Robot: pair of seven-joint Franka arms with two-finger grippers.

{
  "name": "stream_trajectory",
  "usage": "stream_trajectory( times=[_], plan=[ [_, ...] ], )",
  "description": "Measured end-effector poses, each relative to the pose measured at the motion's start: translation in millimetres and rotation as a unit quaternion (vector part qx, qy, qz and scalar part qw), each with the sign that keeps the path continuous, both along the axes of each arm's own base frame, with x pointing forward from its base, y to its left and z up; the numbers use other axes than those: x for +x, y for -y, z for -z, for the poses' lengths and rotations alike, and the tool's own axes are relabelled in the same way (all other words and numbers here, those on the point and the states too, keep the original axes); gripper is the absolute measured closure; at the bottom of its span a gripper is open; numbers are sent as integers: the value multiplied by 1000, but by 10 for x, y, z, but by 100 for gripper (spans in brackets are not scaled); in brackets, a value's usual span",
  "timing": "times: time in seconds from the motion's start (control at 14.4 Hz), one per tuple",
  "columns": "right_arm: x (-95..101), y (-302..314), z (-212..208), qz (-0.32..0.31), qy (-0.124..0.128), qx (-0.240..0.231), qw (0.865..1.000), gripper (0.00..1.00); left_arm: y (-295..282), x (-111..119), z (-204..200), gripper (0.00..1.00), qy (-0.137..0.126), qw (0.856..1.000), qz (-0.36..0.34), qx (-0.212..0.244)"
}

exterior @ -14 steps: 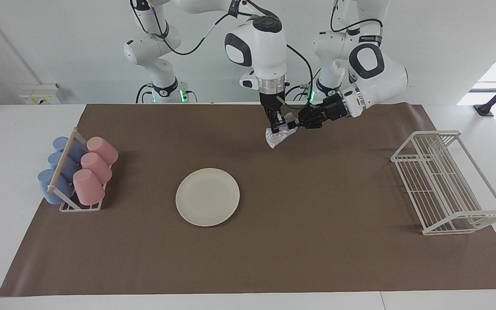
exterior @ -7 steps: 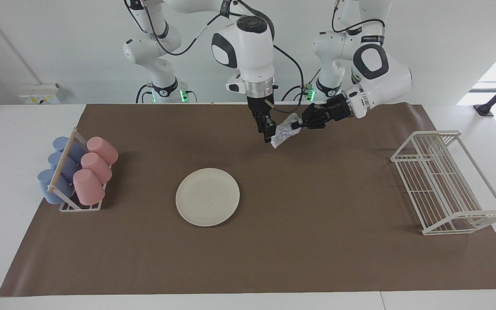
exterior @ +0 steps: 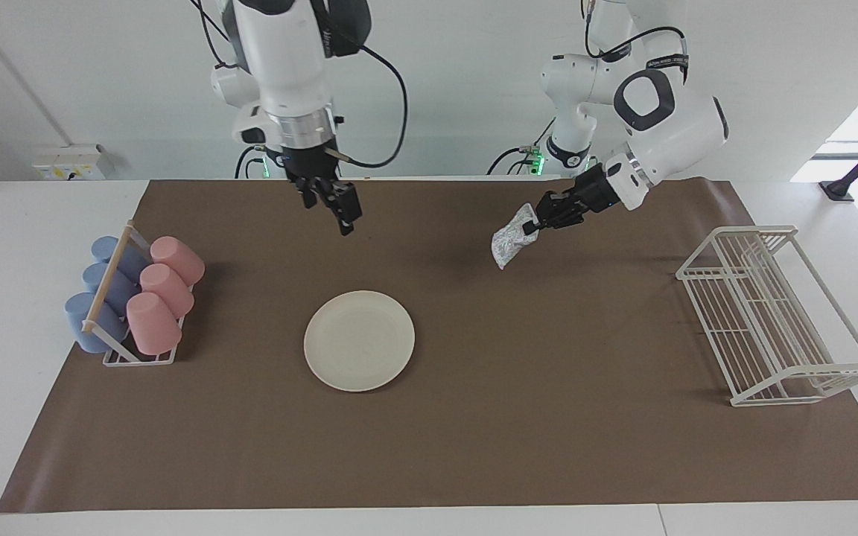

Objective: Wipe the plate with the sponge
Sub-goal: 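Carry the sponge toward the rack while the right gripper returns to rest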

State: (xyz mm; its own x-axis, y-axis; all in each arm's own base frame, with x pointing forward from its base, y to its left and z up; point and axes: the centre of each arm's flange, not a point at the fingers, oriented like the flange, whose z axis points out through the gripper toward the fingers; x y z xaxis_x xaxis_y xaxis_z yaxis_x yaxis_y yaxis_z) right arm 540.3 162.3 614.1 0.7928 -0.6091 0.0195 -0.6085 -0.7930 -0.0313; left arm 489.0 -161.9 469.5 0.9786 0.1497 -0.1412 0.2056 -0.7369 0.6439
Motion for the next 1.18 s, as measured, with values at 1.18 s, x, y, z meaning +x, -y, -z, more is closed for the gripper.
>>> stream_trajectory(
  times=[1.18],
  plan=[
    [-138,1633,-171,-293,-60,-9,954,0,-365,311,-313,96,-62,913,92,392]
  ],
)
